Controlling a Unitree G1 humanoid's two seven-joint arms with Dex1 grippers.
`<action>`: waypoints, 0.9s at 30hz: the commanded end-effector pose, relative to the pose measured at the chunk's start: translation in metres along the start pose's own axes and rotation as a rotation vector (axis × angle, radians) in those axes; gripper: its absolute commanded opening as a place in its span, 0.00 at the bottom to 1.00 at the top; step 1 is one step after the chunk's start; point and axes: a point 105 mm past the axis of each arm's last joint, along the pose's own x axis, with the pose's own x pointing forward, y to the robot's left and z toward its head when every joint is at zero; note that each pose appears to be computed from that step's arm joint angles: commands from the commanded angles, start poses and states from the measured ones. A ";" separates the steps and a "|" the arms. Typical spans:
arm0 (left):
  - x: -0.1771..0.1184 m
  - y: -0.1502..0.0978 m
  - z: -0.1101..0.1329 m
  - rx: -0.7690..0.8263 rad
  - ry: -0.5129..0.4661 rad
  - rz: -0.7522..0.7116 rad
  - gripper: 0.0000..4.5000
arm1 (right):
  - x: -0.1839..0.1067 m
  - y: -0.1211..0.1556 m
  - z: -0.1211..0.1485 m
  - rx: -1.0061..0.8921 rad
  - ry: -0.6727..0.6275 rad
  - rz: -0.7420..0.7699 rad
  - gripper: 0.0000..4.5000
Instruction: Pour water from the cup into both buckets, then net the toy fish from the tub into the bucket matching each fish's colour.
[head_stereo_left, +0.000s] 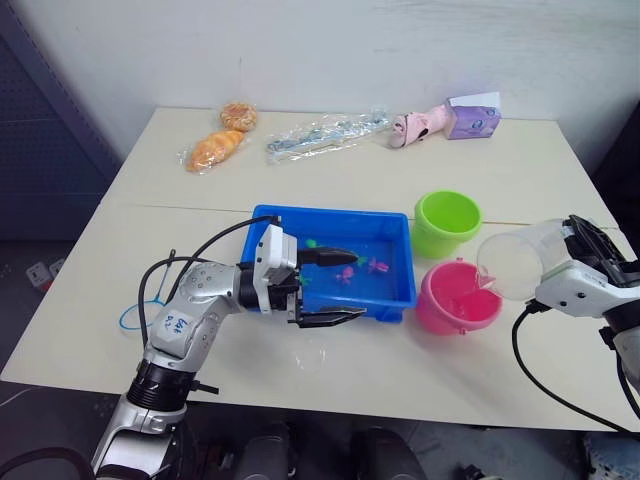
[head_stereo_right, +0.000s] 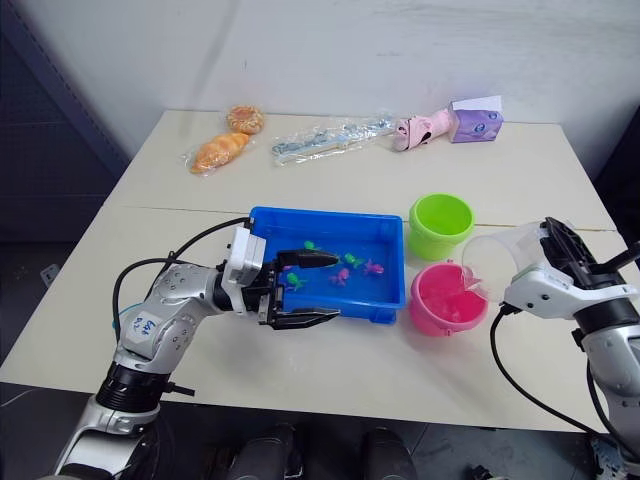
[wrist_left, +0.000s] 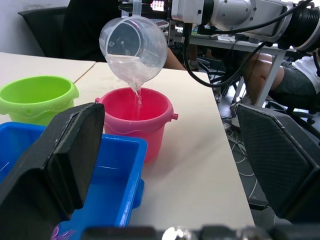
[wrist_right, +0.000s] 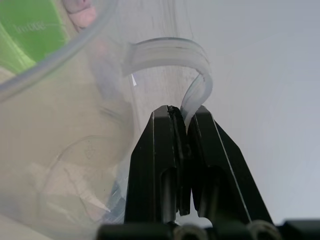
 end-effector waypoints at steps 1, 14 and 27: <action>0.003 -0.001 0.003 0.021 -0.016 -0.008 1.00 | 0.001 -0.018 0.003 -0.017 -0.018 -0.080 0.01; 0.001 0.000 0.001 0.024 -0.012 0.009 1.00 | -0.005 -0.006 -0.021 0.399 0.115 -0.138 0.01; -0.004 0.006 0.001 0.032 -0.006 0.040 1.00 | -0.002 -0.012 -0.046 1.115 0.288 -0.228 0.01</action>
